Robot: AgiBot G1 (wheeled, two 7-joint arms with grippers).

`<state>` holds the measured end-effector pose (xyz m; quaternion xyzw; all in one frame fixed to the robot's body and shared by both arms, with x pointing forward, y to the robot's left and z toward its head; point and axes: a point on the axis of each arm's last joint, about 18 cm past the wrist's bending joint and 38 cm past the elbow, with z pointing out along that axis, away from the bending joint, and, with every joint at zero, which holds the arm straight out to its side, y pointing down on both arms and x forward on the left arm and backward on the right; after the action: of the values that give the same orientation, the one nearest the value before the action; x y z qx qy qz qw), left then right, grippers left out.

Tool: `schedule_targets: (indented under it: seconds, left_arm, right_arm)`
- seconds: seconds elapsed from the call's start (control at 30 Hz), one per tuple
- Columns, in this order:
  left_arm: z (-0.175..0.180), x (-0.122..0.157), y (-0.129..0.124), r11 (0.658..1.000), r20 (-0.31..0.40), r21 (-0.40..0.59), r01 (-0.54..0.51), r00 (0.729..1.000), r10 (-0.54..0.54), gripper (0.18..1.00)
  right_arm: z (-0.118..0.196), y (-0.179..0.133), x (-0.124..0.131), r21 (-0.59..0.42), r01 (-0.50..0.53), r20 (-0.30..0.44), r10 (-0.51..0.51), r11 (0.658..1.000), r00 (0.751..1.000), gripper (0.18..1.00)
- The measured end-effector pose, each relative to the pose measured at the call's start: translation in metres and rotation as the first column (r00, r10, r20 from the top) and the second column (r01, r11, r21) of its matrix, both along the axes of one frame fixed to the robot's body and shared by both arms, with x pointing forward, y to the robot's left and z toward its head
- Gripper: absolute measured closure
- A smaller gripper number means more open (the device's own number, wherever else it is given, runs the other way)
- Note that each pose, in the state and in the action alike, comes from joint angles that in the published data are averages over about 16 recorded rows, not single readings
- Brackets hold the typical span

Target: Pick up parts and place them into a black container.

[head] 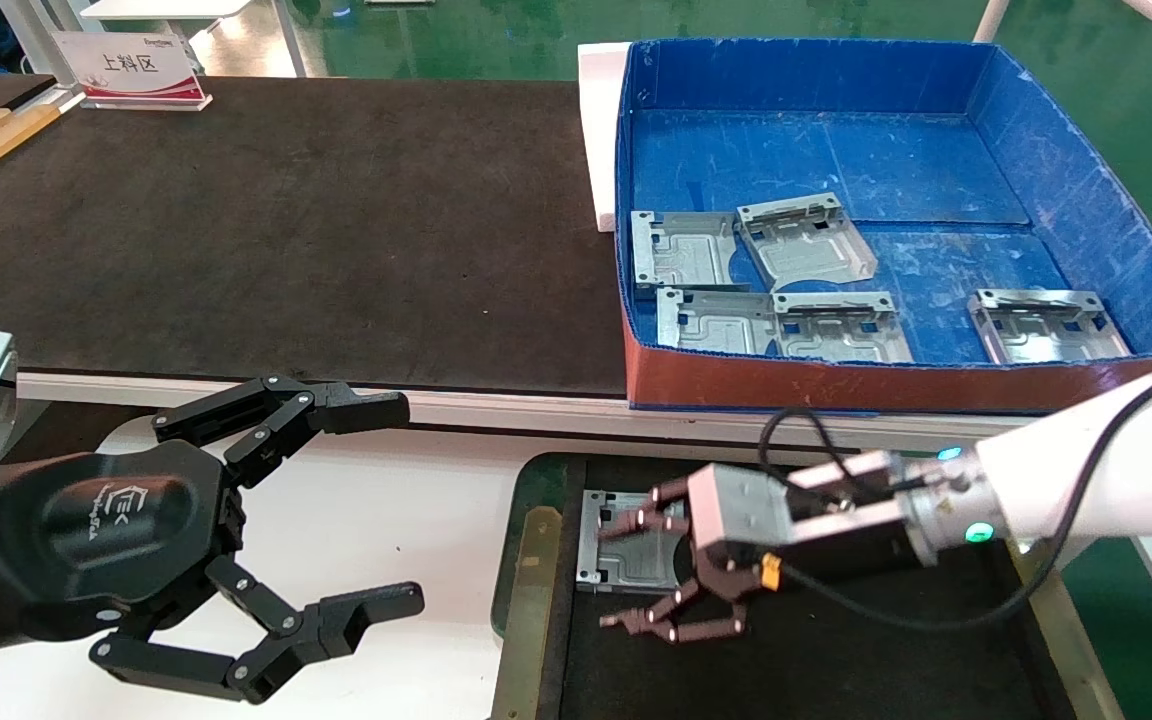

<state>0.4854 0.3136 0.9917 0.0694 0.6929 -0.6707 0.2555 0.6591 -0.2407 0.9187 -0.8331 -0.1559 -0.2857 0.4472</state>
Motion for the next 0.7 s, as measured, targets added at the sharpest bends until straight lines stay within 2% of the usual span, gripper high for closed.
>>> schedule_targets:
  seconds: [0.27,0.5,0.7]
  left_arm:
    - [0.000,0.000,0.000,1.000,0.000,0.000,0.000,1.000,0.000,0.184]
    - [0.000,0.000,0.000,1.000,0.000,0.000,0.000,1.000,0.000,0.184]
    - [0.000,0.000,0.000,1.000,0.000,0.000,-0.001,1.000,0.001,0.184]
  right_arm:
    - [0.033,-0.002,-0.010,0.073,-0.049,0.068,0.044,0.996,0.997,0.458]
    - [0.042,-0.003,-0.013,0.100,-0.059,0.086,0.051,0.993,0.995,0.320]
    - [0.040,-0.007,-0.014,0.126,-0.049,0.079,0.039,0.991,0.996,0.240]
